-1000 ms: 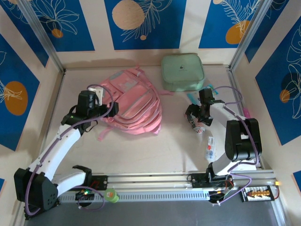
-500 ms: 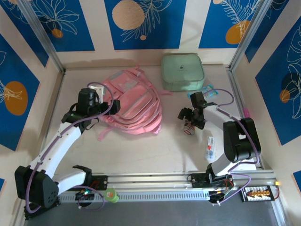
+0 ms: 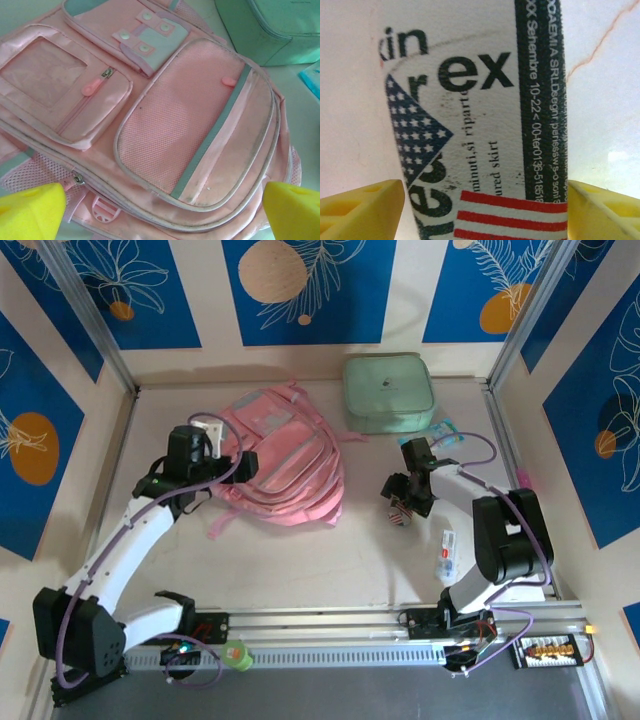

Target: Pack the student bag

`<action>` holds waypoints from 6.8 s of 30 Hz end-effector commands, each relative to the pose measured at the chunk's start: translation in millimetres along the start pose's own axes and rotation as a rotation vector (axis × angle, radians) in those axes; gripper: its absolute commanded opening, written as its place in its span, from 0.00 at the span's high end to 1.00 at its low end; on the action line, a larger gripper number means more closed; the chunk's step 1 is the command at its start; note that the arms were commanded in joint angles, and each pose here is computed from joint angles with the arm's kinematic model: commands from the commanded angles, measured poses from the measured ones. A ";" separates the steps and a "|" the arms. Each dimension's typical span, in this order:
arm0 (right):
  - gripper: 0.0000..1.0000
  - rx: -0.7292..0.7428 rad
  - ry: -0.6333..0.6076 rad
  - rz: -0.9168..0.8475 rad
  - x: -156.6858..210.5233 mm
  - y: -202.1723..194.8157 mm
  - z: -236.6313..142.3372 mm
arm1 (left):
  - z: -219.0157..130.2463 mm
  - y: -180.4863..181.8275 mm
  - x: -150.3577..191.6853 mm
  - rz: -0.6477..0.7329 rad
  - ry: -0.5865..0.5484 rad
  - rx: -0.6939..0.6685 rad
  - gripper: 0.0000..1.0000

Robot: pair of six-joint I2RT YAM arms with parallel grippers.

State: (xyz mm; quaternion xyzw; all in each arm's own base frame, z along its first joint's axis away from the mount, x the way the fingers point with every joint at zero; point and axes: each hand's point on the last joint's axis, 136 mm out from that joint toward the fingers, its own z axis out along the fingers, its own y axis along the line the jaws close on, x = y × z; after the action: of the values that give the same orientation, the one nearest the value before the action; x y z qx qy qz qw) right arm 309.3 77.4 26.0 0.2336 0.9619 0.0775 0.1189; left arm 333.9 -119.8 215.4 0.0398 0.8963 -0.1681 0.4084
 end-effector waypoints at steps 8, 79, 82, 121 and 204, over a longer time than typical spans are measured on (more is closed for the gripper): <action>0.34 0.057 0.018 -0.001 1.1 -6.3 9.0 | 8.1 -24.8 -3.5 0.040 0.045 0.094 0.00; 0.44 -0.864 0.114 -0.282 66.2 248.0 -122.2 | 1.0 -152.2 -117.7 0.558 -0.131 -0.071 1.00; 0.44 -0.795 0.118 -0.206 64.2 267.4 -105.9 | 2.6 -151.2 -125.7 0.532 -0.165 -0.092 1.00; 0.47 -0.906 -0.011 -0.116 34.2 321.9 -82.0 | 6.8 -119.9 -114.3 0.331 -0.070 0.004 1.00; 0.65 -0.639 0.107 -0.043 66.2 263.5 -61.9 | 18.2 116.0 34.4 -0.654 -0.084 -0.070 0.15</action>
State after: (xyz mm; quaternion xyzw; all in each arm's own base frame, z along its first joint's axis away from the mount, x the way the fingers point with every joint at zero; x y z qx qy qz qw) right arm 343.4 339.3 111.1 0.1219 0.9190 0.3529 0.1270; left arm 350.1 -22.8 140.7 -0.2704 0.8541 -0.2583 0.3615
